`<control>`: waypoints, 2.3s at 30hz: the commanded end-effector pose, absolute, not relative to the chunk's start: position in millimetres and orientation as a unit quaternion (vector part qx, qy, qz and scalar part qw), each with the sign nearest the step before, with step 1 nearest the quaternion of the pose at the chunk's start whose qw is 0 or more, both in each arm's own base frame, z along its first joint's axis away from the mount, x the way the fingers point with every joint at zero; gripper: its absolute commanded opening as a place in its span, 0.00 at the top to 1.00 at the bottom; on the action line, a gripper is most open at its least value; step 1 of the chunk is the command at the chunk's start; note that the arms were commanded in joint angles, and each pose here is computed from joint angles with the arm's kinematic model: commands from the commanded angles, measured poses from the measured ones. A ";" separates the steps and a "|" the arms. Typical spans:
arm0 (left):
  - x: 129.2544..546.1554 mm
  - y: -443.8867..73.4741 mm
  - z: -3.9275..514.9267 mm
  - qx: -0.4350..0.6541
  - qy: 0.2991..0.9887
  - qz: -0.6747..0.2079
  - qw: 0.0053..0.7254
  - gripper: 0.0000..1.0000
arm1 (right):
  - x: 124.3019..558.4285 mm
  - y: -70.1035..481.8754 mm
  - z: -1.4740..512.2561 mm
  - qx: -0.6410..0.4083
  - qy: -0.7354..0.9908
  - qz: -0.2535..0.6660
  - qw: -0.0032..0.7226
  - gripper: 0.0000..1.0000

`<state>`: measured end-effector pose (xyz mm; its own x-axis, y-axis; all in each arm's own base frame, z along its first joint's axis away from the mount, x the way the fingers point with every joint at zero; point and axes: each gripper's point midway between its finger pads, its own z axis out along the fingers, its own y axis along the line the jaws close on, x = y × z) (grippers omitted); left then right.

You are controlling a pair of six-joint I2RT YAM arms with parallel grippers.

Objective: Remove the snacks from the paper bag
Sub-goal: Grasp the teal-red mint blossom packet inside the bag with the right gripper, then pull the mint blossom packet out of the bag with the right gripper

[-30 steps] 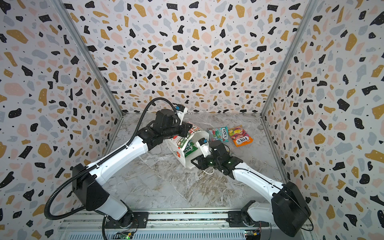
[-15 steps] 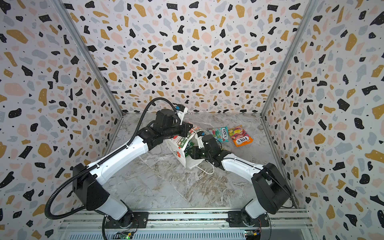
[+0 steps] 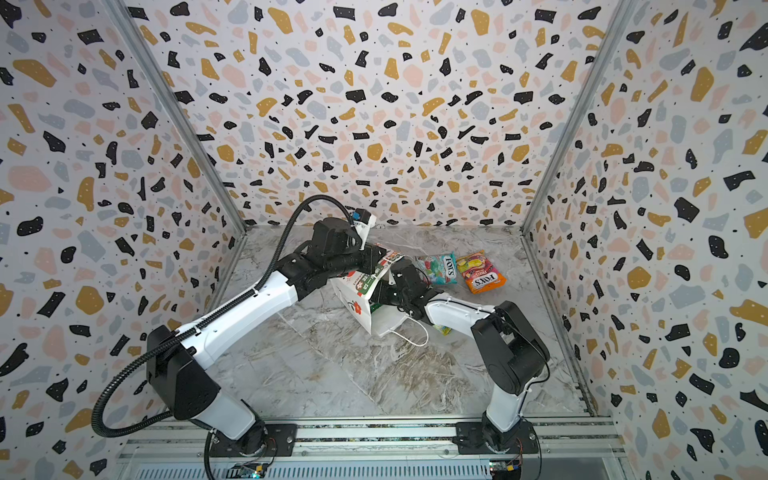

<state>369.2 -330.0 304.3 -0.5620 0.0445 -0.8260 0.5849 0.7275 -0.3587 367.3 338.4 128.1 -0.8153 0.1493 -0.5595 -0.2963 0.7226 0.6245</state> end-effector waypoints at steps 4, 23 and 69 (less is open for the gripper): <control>372.2 -336.0 327.0 0.196 0.807 -0.328 0.450 1.00 | 387.9 348.2 147.7 -0.021 0.864 0.383 0.327 0.55; 374.0 -329.1 319.7 0.191 0.815 -0.307 0.452 1.00 | 394.5 367.7 132.2 -0.032 0.855 0.422 0.301 0.90; 389.7 -318.4 309.7 0.157 0.829 -0.269 0.465 1.00 | 291.8 227.1 272.0 -0.129 0.825 0.282 0.473 1.00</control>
